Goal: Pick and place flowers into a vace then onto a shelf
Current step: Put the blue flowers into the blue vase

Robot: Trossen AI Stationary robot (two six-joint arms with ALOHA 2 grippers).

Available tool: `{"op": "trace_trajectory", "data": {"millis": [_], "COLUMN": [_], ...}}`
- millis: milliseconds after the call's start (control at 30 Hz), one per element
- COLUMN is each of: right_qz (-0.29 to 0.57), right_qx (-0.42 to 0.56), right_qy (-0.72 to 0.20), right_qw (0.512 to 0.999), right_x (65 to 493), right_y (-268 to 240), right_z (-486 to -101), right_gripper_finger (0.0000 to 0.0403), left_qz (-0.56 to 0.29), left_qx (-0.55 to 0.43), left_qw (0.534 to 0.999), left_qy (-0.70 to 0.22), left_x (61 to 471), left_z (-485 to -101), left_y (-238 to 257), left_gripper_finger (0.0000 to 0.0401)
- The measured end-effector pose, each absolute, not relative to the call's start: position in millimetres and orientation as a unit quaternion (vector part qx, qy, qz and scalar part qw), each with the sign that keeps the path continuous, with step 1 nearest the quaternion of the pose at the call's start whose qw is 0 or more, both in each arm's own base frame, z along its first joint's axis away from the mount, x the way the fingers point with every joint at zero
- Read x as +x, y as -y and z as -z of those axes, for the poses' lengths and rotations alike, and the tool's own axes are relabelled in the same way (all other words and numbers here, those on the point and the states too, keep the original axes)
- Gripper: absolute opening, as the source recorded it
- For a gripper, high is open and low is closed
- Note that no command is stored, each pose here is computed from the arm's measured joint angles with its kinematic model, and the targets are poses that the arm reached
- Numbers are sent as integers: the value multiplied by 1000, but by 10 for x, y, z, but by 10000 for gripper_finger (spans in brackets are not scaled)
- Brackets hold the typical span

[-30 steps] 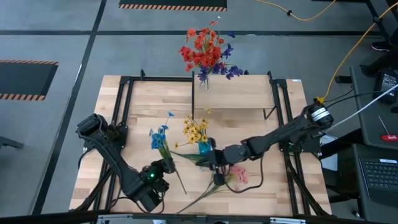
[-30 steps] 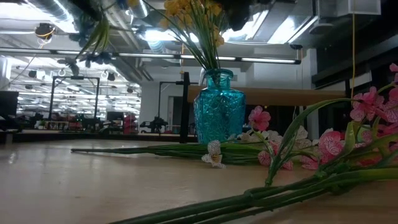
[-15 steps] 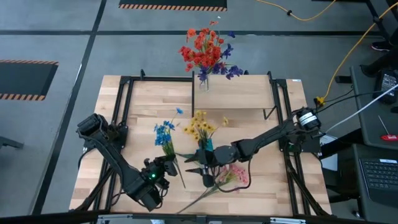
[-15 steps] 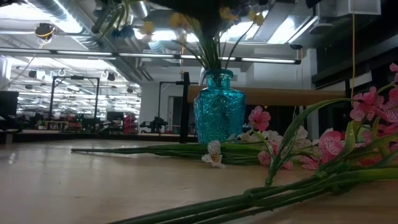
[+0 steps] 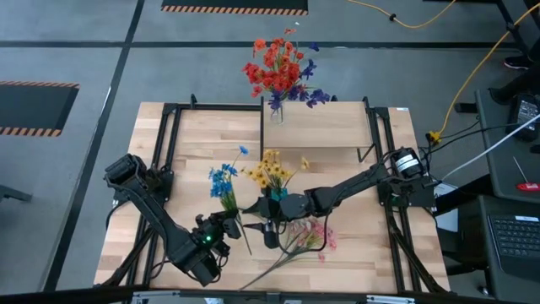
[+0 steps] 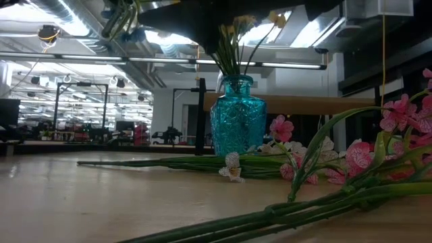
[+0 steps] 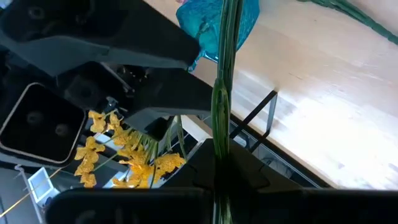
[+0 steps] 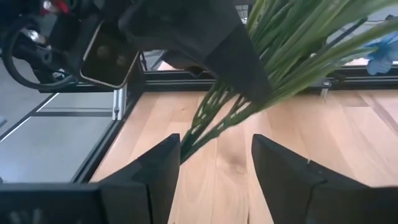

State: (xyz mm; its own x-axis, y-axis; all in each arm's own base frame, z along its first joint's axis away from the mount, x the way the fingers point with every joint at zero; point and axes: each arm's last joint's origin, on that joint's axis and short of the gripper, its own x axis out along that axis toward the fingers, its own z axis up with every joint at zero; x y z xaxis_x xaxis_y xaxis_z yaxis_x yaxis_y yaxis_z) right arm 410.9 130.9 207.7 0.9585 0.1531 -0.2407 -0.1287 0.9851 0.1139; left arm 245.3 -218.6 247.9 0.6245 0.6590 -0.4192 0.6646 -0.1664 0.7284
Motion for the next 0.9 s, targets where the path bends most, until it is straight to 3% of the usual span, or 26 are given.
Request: {"op": "trace_trajectory", "data": {"millis": [533, 900], "right_qz": [-81, -72], "right_qx": [78, 81], "right_qy": [-117, -102], "right_qw": [987, 989], "right_x": [4117, 4149], "right_y": [-1307, -1222], "right_z": [-2100, -2122], "right_gripper_finger": [201, 201], "left_qz": [3, -4], "left_qx": [804, 812], "left_qw": [414, 398], "left_qy": [-427, -427], "left_x": [2502, 2534], "left_z": [-2496, -2503], "left_y": [2135, 2102], "left_gripper_finger": [13, 13]}}
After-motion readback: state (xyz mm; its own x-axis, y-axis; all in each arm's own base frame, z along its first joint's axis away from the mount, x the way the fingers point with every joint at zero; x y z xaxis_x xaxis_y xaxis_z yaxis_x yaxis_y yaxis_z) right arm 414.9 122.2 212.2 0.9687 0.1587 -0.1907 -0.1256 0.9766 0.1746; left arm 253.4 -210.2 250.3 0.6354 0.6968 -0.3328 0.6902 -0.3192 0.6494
